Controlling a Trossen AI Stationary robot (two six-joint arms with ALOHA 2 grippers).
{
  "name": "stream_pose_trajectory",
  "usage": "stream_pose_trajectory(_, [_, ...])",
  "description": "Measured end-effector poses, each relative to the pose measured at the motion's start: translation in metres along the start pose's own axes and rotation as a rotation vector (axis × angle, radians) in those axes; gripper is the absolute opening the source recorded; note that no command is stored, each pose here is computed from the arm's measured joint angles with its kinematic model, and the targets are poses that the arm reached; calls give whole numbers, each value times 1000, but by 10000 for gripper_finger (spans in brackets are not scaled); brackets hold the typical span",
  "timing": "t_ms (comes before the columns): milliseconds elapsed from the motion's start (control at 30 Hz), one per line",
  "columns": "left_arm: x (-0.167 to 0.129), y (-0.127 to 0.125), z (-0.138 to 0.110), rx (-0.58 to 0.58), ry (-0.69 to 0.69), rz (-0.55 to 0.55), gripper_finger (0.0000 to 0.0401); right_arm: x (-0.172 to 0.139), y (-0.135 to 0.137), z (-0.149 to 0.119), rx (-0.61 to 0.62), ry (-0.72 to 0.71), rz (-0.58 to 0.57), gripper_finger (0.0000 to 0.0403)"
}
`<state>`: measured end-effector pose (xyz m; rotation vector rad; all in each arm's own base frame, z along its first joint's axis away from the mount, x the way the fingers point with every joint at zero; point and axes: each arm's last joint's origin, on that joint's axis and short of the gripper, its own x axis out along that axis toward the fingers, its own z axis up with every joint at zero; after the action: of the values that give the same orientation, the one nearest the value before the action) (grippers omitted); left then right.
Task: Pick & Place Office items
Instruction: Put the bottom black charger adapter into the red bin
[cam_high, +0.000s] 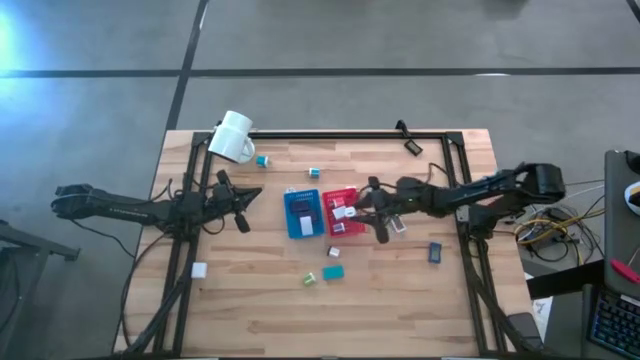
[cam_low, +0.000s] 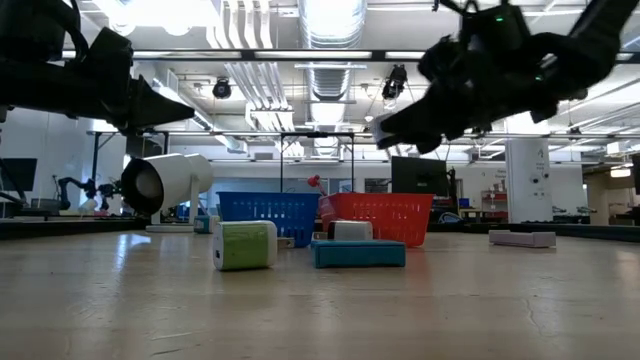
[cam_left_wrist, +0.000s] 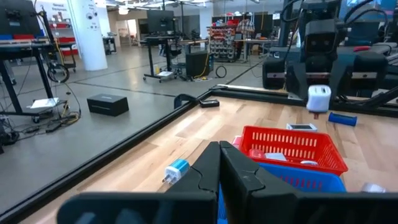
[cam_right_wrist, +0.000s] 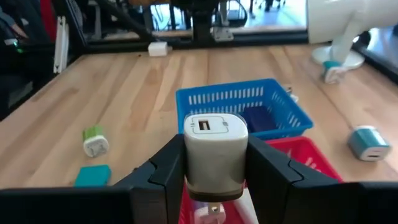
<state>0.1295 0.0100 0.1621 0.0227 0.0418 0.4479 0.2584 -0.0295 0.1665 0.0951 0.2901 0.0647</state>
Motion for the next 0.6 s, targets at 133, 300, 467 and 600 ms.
stream_pose_trajectory(133, [0, 0, 0, -17, 1, 0, 10, 23, -4, 3, 18, 126, -27, 127])
stream_pose_trajectory(300, [0, 0, 0, -17, 1, 0, 10, 41, -4, -5, -43, 298, -169, 127])
stream_pose_trajectory(467, [0, 0, -1, -13, 7, 0, 10, 51, 1, -4, -65, 309, -160, 127])
stream_pose_trajectory(600, [0, 0, -1, -10, 11, 1, 10, 53, 5, -8, -69, 325, -149, 127])
